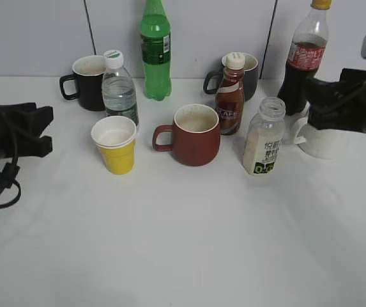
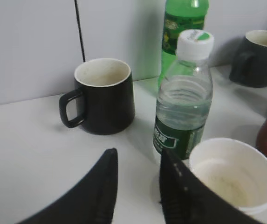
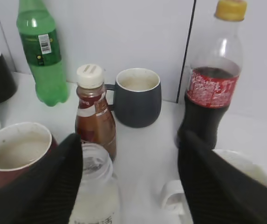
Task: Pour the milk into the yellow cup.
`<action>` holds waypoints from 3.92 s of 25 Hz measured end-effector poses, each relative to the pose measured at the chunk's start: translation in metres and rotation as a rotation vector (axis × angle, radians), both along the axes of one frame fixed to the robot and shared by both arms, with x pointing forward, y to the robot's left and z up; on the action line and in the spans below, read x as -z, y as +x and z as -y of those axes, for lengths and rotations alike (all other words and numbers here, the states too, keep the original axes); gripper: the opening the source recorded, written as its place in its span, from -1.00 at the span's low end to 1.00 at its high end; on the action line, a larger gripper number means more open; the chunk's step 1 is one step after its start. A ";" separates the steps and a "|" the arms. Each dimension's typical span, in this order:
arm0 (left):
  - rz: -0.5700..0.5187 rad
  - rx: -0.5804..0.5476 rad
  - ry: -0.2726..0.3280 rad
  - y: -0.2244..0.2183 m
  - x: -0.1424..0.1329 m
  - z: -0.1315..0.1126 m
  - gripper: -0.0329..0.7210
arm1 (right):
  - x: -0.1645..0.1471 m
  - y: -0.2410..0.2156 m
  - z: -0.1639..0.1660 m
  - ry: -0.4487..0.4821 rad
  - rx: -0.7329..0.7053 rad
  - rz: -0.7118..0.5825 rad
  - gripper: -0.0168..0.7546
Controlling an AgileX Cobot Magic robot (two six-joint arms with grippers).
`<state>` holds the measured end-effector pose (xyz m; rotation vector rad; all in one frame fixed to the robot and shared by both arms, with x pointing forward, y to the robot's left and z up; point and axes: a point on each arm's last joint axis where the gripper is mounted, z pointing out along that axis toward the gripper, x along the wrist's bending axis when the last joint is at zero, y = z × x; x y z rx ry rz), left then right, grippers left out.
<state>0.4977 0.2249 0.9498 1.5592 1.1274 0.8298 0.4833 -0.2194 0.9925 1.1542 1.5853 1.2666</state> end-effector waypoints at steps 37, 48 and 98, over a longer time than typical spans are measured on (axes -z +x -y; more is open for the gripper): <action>0.026 0.411 0.031 0.039 0.109 0.045 0.63 | 0.118 -0.006 -0.012 -0.056 -0.153 -0.097 0.40; 0.067 0.461 -0.019 0.075 0.118 0.060 0.63 | 0.119 -0.006 -0.012 -0.056 -0.150 -0.096 0.40; 0.085 0.500 -0.009 0.054 0.079 0.057 0.03 | 0.156 0.063 -0.035 -0.020 -0.138 -0.103 0.56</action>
